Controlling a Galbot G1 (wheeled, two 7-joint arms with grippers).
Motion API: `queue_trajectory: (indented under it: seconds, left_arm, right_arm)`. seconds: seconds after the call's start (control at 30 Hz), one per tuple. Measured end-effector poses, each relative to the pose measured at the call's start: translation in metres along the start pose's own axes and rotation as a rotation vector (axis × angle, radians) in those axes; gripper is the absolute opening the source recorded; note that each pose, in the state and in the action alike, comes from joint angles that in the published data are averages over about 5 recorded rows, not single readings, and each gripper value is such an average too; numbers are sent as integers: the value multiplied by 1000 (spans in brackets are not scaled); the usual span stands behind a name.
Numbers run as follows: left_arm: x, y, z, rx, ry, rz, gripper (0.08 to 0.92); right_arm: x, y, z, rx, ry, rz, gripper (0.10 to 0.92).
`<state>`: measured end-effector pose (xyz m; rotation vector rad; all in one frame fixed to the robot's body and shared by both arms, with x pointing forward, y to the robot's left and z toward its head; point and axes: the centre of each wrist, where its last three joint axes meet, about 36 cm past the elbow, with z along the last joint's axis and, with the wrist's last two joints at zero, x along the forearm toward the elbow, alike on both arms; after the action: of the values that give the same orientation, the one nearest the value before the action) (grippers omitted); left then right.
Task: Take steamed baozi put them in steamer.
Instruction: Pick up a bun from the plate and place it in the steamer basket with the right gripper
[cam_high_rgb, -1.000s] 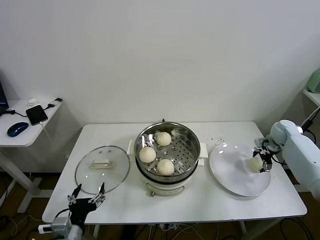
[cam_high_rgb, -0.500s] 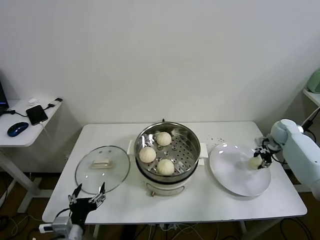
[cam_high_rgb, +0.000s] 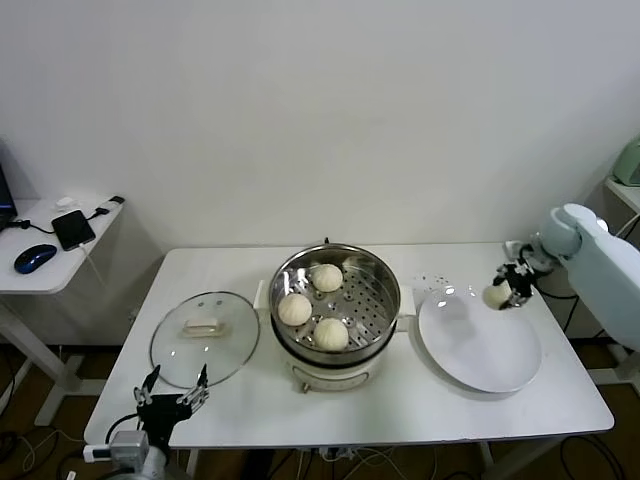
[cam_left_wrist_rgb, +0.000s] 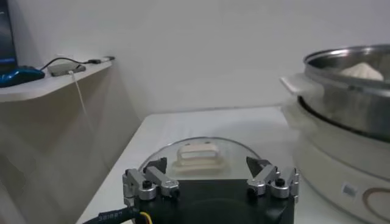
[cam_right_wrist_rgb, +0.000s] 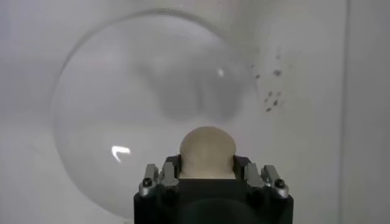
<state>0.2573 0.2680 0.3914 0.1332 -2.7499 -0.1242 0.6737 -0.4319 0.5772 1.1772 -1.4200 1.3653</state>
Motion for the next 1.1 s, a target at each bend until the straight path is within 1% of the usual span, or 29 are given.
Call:
queue_trajectory:
  seconds: [0.13, 0.27, 0.47, 0.6, 0.77, 0.93, 1.1]
  left_arm:
    - [-1, 1, 1, -23, 6, -10, 823]
    - [-3, 1, 1, -37, 2, -15, 823]
    - [-4, -1, -4, -45, -11, -13, 823]
    - [-5, 0, -5, -45, -15, -15, 823]
    - [-6, 2, -7, -42, -19, -23, 823]
    - [-8, 4, -8, -34, -23, -25, 823]
    - [-10, 4, -6, -26, -24, -25, 823]
  right_arm:
    - [33, -12, -44, 21, -55, 22, 577]
    - [59, -17, -93, 35, -115, 17, 577]
    - [81, -21, -162, 37, -180, -25, 577]
    - [80, -22, -201, 35, -191, -58, 577]
    - [68, -25, -245, 37, -183, -96, 577]
    - [47, -29, -280, 45, -151, -125, 577]
    - [25, -31, -302, 48, -108, -137, 577]
